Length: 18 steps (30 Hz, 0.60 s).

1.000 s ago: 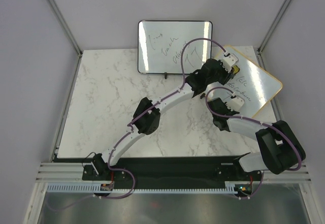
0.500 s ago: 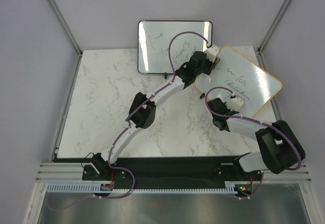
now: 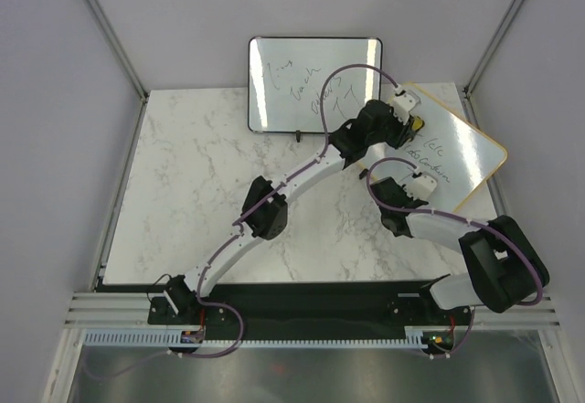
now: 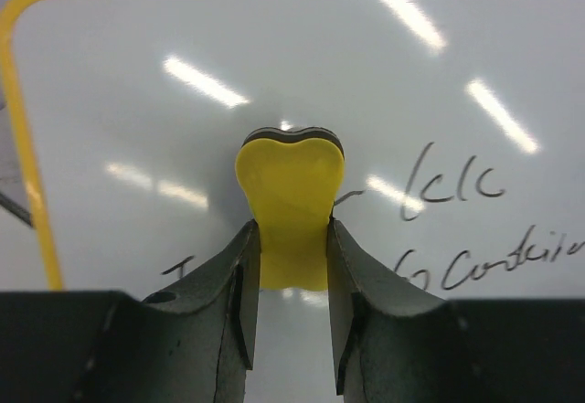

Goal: Erase the whiteboard

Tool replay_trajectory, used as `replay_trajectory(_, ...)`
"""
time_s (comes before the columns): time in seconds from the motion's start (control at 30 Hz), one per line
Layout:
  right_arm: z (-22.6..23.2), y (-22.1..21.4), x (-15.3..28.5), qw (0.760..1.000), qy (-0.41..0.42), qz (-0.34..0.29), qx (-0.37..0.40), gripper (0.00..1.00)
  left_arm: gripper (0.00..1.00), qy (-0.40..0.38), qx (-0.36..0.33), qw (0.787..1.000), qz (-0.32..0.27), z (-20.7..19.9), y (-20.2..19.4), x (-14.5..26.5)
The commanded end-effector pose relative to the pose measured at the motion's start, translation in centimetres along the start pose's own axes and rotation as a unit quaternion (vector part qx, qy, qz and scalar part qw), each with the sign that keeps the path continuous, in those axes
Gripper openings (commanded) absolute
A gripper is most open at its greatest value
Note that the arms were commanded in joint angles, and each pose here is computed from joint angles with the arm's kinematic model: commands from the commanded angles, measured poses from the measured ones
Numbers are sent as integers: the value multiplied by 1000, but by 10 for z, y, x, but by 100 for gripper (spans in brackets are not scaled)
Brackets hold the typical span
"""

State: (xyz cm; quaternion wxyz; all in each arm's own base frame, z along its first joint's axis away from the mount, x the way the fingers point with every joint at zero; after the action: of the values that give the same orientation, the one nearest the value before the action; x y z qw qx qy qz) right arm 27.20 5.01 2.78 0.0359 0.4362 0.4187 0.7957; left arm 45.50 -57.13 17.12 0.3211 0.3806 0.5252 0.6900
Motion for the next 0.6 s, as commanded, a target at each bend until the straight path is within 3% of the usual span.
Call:
replay_trajectory(0.0, -26, -35, 9, 996, -27, 69, 51, 0, 2, -27, -6, 999, -39, -25, 24, -4)
replay_trajectory(0.23, -25, -34, 9, 996, -25, 65, 51, 0, 2, 105, -87, 989, -66, 54, 28, -1)
replay_trajectory(0.37, -24, -36, 8, 996, -28, 65, 59, 0, 2, 140, -111, 983, -33, 80, 0, 0)
replay_trajectory(0.57, -22, -35, 8, 996, -29, 63, 60, 0, 2, 122, -115, 985, 42, 80, -37, 6)
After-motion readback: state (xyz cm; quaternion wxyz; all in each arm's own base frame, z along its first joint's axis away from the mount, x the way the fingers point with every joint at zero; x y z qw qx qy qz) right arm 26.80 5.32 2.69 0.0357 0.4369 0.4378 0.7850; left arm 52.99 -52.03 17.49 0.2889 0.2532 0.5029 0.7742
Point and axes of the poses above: each gripper's point midway between its finger pads, its own x axis back along the fingers, its own z axis along the line the jaws close on, y = z × x, the point moved 2 cm from there along x, back along the fingers, and after that the axes turned 12 degrees about -x, right-handed, at the moved point
